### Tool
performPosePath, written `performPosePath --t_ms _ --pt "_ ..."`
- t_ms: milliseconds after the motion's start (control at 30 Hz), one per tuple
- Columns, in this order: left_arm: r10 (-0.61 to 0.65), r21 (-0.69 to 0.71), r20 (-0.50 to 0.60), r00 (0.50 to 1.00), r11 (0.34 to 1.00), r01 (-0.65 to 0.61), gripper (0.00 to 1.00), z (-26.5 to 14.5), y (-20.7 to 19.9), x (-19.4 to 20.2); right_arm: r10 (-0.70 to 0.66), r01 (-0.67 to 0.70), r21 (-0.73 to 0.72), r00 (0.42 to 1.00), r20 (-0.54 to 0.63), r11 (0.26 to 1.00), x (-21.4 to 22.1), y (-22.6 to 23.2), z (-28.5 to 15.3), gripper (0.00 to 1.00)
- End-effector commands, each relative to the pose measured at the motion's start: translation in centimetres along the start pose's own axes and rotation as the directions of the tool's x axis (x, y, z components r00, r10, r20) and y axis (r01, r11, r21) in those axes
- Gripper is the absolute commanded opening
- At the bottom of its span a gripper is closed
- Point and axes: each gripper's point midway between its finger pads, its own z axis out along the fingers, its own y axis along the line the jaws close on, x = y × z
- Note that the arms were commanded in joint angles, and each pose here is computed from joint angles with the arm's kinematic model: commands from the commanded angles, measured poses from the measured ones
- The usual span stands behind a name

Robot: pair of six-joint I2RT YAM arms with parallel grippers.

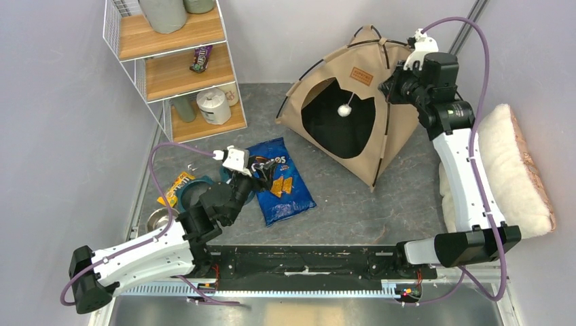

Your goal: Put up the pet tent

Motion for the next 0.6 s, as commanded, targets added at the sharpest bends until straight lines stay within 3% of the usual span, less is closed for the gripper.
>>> performPosePath --t_ms 0,267,433,567 --pt "-0.044 -0.048 0.025 0.999 0.998 0.046 0.7 -0.3 1.0 -0.5 0.086 -0.096 0.056 0.982 0.167 0.994 -3.9 1.1 1.7 0.0" --pt "-0.047 -0.071 0.022 0.999 0.996 0.049 0.7 -0.7 1.7 -0.1 0.132 -0.157 0.103 0.967 0.216 0.982 -3.4 5.2 5.7 0.0" --pt "-0.051 -0.076 0.024 0.998 0.996 0.052 0.7 -0.8 1.9 0.0 0.171 -0.193 0.126 0.971 0.165 0.973 -0.8 6.7 7.4 0.0" --pt "-0.046 -0.066 0.016 0.999 0.997 0.047 0.7 -0.7 1.7 0.3 0.157 -0.17 0.143 0.983 0.097 0.975 1.7 6.9 8.1 0.17"
